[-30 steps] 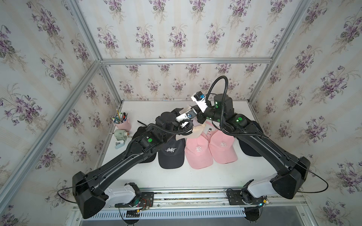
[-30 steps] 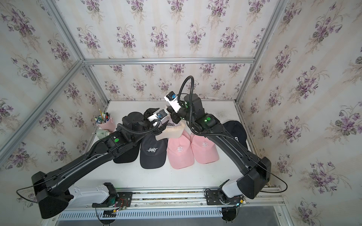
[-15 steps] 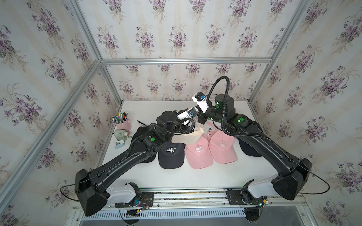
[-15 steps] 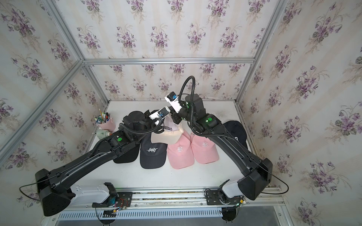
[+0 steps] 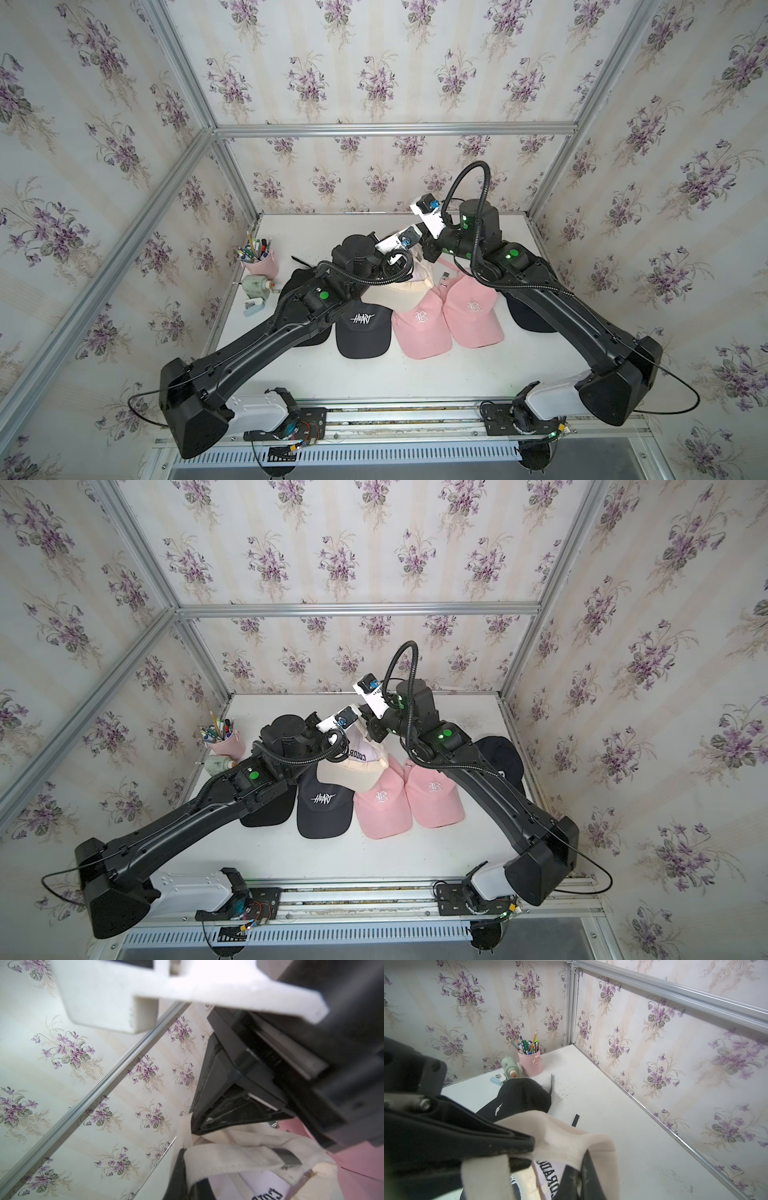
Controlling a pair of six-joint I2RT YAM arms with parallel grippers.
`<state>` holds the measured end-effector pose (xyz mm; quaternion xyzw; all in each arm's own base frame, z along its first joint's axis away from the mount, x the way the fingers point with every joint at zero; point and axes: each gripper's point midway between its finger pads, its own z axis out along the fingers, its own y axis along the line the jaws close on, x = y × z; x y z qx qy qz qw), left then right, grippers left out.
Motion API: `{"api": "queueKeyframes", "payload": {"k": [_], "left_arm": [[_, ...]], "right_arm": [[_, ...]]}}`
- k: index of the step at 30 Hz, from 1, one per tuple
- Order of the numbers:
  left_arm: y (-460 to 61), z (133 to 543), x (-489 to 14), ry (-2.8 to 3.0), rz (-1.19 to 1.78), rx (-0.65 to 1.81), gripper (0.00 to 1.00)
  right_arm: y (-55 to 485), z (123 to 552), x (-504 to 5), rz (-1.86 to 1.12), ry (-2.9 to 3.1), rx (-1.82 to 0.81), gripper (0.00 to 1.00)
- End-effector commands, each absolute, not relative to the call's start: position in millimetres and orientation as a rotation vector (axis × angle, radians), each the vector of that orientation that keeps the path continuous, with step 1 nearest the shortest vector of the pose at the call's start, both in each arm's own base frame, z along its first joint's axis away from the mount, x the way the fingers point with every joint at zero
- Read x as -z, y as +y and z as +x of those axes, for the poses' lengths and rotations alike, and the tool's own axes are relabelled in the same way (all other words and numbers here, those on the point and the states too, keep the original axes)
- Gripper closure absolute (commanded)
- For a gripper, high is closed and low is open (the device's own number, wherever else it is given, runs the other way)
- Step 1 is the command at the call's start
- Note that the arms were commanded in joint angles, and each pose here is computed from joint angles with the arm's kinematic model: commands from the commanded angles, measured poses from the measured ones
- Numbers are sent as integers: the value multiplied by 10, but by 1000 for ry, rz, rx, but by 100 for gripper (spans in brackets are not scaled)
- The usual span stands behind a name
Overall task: Open the adjustable buckle of the baseball cap
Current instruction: Pick up the baseball cap from the center of the board.
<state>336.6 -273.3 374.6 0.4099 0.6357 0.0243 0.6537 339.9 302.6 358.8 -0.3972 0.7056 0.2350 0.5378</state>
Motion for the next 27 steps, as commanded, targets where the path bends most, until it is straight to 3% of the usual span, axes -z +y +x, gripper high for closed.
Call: {"api": "queueKeyframes", "payload": {"k": [1,18,27], "left_arm": [[-2764,3373,-3960,1394,880,-21,97],[-2804,3472,-4001,1447,787,47,100],[-2821,3526,-4144,1490,708,107,100]], "right_arm": [[3016,3409,-3732,-918,1626,-577,91],[2769,3332,-3994,-835,1538,-554,75],[2310,3257,-4097,-736,1520,-381,58]]}}
